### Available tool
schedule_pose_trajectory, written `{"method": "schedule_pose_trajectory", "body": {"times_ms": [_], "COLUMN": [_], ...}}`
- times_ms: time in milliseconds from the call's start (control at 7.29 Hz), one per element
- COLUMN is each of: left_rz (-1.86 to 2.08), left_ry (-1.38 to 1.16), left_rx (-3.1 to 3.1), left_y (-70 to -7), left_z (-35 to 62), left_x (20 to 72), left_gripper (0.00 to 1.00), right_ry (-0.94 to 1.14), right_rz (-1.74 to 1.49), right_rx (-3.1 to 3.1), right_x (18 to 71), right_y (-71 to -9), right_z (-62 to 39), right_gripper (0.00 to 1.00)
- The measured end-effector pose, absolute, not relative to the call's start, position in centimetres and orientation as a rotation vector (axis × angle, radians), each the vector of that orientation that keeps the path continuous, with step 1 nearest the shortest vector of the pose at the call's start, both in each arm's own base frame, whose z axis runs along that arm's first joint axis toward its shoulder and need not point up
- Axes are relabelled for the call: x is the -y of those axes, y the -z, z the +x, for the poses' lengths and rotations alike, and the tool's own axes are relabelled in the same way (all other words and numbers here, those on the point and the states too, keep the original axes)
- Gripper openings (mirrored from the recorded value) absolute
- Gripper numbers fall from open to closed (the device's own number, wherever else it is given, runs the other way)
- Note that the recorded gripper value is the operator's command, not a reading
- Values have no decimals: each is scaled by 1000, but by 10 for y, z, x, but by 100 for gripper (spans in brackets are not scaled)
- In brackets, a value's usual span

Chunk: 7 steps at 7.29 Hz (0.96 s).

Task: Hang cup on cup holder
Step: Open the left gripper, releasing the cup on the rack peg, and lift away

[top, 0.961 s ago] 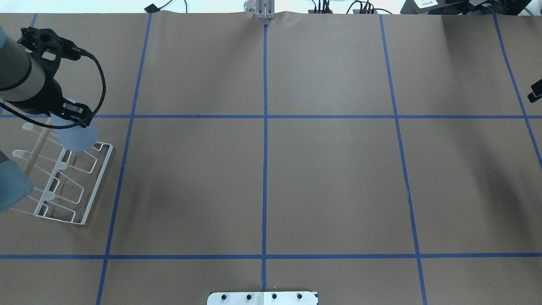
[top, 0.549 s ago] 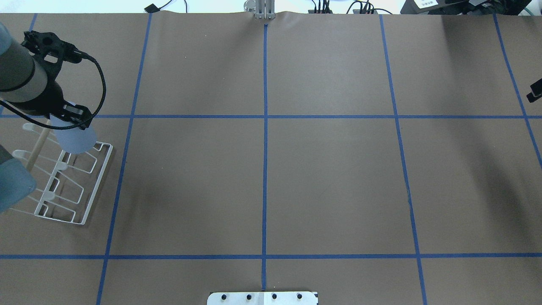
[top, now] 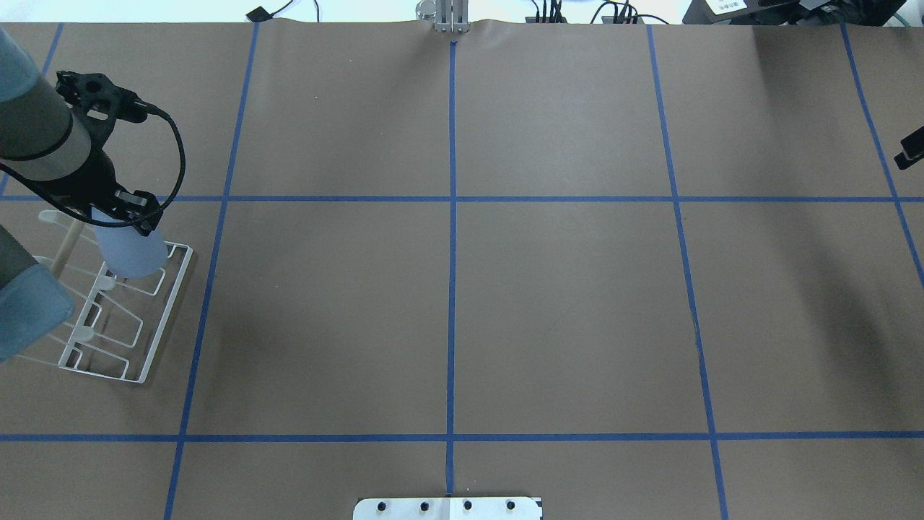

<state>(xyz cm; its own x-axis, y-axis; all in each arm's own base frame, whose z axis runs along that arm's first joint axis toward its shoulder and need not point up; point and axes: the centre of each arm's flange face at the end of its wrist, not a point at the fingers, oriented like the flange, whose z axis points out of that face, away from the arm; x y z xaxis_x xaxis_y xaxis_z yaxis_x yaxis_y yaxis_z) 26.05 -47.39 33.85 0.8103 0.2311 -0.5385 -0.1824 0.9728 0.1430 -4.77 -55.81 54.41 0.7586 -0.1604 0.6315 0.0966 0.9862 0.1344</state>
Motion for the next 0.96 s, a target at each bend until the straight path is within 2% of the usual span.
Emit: {"method": "schedule_pose_trajectory", "body": {"times_ms": [137, 549, 961], "left_rz": [70, 92, 114], "left_ry": [-223, -221, -163], "left_rx": [-586, -603, -669], "left_y": [-344, -347, -331], "left_z": [263, 262, 220], "left_x": [475, 483, 499], "left_gripper": [98, 99, 99], "right_ry": [140, 141, 133], "right_rz": [96, 95, 97], "right_rx": [696, 710, 741], "right_x": [559, 559, 557], "right_y": [-544, -542, -541], "right_z": [-48, -48, -42], "right_gripper": [100, 100, 100]}}
